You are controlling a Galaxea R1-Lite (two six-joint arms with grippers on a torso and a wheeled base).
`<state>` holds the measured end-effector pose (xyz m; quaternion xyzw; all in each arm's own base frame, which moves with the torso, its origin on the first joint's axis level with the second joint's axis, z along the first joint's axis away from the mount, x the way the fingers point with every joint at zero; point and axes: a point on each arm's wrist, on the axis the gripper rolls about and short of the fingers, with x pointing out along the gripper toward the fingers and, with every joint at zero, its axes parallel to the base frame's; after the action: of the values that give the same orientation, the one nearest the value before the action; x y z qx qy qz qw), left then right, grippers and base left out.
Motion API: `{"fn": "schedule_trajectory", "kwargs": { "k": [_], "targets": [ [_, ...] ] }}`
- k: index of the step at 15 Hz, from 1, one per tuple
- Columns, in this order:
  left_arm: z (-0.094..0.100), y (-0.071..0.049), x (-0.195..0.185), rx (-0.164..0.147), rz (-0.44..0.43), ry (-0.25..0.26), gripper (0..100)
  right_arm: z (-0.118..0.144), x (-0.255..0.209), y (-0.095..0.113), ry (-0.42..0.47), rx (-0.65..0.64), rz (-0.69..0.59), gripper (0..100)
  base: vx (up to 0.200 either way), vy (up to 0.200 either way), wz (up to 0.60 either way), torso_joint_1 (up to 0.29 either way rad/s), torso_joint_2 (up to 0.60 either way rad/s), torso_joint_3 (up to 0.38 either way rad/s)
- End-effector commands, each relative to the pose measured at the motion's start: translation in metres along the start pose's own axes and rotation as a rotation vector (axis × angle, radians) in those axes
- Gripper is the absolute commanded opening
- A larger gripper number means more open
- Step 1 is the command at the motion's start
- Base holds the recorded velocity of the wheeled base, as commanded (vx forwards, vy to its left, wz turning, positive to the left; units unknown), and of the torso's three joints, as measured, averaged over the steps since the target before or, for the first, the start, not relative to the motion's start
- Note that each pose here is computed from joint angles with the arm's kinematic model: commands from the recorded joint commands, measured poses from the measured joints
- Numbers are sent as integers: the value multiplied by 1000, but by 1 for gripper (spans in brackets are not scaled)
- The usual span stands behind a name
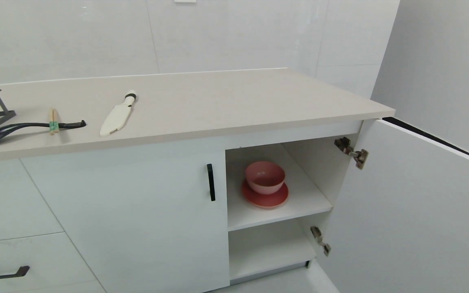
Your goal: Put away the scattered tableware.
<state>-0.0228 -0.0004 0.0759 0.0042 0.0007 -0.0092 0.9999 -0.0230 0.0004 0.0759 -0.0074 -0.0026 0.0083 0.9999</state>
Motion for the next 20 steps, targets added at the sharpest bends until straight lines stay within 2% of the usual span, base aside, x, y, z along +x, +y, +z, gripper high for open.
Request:
{"fn": "schedule_trajectory", "kwargs": {
  "k": [1, 4, 11, 13, 17, 20],
  "targets": [
    [0, 0, 0, 1, -2, 0, 100, 0, 0, 0, 1, -1, 0, 100, -200, 0, 0, 2, 2, 7],
    [0, 0, 0, 1, -2, 0, 100, 0, 0, 0, 2, -1, 0, 100, -200, -133, 0, 2, 1, 2],
    [0, 0, 0, -1, -2, 0, 100, 0, 0, 0, 2, 1, 0, 100, 0, -200, 0, 2, 1, 4],
    [0, 0, 0, -2, 0, 0, 100, 0, 0, 0, 2, 1, 0, 100, -200, -200, 0, 2, 10, 2],
    [0, 0, 0, -1, 3, 0, 100, 0, 0, 0, 2, -1, 0, 100, -200, 0, 0, 5, 0, 2],
    [0, 0, 0, 1, 1, 0, 100, 0, 0, 0, 1, -1, 0, 100, -133, -200, 0, 7, 4, -1]
  ]
}}
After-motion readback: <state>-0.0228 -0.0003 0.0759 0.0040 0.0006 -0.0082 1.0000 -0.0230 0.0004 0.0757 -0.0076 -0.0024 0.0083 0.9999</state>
